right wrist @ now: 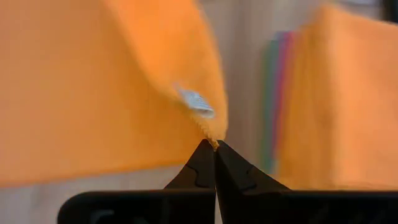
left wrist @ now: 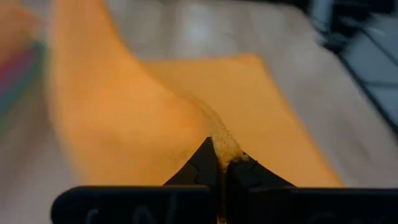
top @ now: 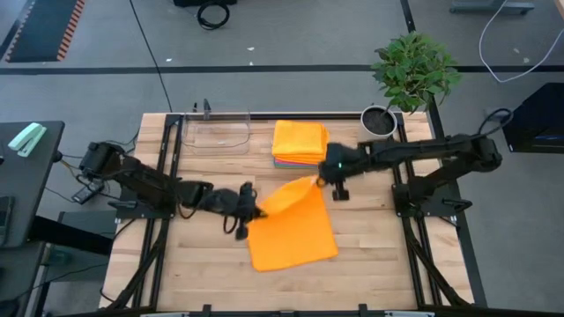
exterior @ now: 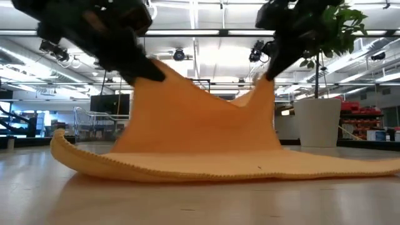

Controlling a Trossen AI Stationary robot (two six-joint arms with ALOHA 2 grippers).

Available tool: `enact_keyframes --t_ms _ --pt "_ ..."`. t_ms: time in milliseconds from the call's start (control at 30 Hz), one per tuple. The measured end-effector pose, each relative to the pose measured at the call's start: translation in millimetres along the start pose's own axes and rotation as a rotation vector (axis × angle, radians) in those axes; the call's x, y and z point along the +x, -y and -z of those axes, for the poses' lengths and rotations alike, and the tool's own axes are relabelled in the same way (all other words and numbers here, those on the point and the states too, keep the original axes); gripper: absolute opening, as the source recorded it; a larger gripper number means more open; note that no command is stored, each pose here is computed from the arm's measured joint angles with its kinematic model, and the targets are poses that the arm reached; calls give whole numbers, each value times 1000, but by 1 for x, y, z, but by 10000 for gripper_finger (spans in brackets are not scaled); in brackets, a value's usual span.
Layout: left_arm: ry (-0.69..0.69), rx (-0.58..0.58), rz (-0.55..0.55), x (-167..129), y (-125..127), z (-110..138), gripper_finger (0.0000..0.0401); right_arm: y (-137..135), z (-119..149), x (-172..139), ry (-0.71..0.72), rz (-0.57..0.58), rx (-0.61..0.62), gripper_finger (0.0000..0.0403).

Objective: Fold microfiber towels
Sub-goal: Fold the orange towel

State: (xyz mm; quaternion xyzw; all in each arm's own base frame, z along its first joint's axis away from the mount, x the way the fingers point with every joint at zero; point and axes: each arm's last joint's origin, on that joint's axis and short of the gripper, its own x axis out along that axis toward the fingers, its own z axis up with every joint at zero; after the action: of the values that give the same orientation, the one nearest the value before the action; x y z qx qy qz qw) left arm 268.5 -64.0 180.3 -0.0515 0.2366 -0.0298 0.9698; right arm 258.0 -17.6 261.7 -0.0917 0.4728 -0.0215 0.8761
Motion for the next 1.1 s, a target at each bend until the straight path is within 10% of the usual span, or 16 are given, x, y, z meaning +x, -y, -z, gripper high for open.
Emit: enact_keyframes --t_ms 400,1100 --pt "-173 -21 172 10 49 38 6 -119 59 31 -36 -247 116 0" --pt "-164 -176 192 25 70 61 5 -180 65 45 -47 -303 283 0"
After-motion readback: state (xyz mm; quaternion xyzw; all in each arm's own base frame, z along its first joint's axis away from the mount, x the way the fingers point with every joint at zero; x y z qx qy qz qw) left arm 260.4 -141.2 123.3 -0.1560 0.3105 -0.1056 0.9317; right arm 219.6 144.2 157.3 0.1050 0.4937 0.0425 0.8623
